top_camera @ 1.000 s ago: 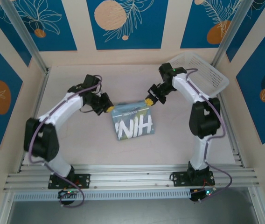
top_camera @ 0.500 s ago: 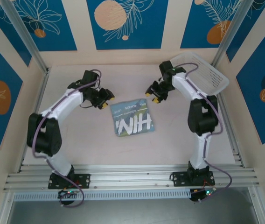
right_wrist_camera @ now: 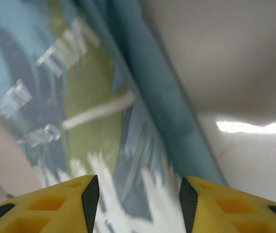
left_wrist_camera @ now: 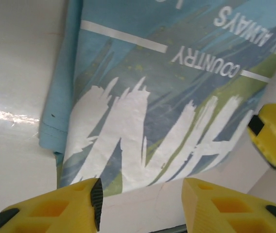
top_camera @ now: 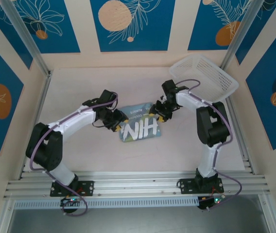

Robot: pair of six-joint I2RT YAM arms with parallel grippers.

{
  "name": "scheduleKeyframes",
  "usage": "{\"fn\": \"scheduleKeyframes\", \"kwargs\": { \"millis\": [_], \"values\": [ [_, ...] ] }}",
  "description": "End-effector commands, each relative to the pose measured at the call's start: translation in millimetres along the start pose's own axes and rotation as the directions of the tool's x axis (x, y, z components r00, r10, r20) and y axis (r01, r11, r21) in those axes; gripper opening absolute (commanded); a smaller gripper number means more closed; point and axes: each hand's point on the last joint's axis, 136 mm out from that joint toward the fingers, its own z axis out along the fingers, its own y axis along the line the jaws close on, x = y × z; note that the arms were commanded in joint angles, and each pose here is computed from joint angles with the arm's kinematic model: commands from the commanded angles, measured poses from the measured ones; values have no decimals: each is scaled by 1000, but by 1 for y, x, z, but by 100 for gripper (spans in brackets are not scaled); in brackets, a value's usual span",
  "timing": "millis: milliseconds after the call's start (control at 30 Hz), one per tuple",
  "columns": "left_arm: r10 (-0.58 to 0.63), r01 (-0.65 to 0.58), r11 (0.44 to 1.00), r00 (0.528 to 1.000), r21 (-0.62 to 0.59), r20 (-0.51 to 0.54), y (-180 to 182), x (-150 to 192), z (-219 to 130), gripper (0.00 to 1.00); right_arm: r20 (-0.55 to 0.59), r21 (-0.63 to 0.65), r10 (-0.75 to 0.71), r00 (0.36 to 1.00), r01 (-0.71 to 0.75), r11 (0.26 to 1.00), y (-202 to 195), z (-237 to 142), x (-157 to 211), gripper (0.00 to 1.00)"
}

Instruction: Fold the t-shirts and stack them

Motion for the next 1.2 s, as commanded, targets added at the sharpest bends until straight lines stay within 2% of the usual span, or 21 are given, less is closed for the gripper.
{"fn": "scheduleKeyframes", "kwargs": {
  "millis": [0, 133, 200, 300, 400, 467, 567, 667, 867, 1167],
  "values": [
    [-34, 35, 997, 999, -76, 9, 11, -4, -1, 50, -21, 119, -36, 999, 38, 992, -16, 7, -7, 52],
    [-123, 121, 991, 992, -61, -39, 17, 10, 6, 56, -47, 88, -20, 999, 24, 996, -23, 19, -2, 55],
    [-175, 174, 985, 983, -18, -51, 11, 22, 8, 57, -82, 58, -19, 996, 24, 998, -19, 27, 3, 53],
    [-258, 259, 966, 965, 16, -57, 2, 48, 9, 66, -128, 33, -7, 992, 11, 999, -11, 40, 11, 47],
    [-358, 360, 932, 933, 49, -31, 0, 71, 13, 74, -170, -61, 61, 983, -73, 995, 6, 49, 18, 41],
    [-435, 432, 898, 900, 81, 23, 2, 77, 14, 78, -200, -109, 98, 975, -122, 987, 20, 53, 23, 38],
    [-549, 537, 833, 832, 133, 77, 3, 81, 18, 81, -226, -130, 130, 965, -162, 978, 36, 52, 29, 38],
    [-643, 616, 761, 759, 202, 108, 0, 84, 27, 79, -219, -93, 153, 964, -177, 980, 33, 40, 34, 43],
    [-730, 682, 678, 668, 274, 145, -5, 81, 54, 76, -176, -96, 174, 969, -193, 977, 15, -5, 40, 54],
    [-791, 732, 611, 577, 303, 203, 2, 78, 77, 75, -42, -235, 117, 992, -124, 964, 16, -85, 51, 56]
  ]
}}
